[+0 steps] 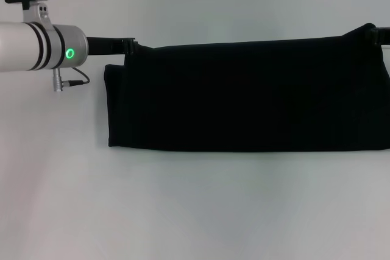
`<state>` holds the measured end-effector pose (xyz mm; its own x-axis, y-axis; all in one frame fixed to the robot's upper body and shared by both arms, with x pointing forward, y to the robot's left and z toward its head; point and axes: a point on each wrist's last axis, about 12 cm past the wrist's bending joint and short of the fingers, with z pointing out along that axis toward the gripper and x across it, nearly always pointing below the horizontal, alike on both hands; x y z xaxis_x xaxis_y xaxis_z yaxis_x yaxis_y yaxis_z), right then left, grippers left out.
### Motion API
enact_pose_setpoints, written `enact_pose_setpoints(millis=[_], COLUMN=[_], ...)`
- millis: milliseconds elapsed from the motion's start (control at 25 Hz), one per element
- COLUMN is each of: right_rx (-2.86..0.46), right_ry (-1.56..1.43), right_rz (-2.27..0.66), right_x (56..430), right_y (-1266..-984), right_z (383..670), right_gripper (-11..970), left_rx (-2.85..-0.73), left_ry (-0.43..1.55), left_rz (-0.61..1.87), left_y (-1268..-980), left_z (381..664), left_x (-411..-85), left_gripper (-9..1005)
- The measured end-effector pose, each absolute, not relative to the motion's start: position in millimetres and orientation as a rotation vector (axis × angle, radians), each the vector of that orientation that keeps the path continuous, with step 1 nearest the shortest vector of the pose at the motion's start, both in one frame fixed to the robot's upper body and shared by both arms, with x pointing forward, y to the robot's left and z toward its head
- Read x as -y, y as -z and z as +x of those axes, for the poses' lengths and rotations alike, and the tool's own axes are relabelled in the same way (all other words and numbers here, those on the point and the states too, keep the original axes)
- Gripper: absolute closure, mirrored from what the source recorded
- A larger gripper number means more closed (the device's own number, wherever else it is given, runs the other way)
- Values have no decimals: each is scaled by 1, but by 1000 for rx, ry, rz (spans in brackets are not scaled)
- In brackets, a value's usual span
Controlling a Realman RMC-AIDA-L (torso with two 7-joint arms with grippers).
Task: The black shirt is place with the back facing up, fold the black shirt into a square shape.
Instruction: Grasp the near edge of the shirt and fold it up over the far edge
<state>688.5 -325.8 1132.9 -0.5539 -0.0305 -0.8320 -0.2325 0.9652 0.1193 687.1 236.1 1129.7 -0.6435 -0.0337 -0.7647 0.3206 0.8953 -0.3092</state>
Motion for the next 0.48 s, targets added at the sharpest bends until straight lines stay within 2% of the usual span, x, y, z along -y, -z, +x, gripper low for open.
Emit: enact_pose_setpoints(millis=[480], right_rx=[-2168], right_ry=[-238], right_rz=[-145], right_x=[325], right_y=[-1121], right_z=[686], right_gripper=[902], left_rx=[-2165], left_ry=[413], left_rz=[155], left_y=[-1123], left_z=[693], left_x=[-227], left_gripper=[911])
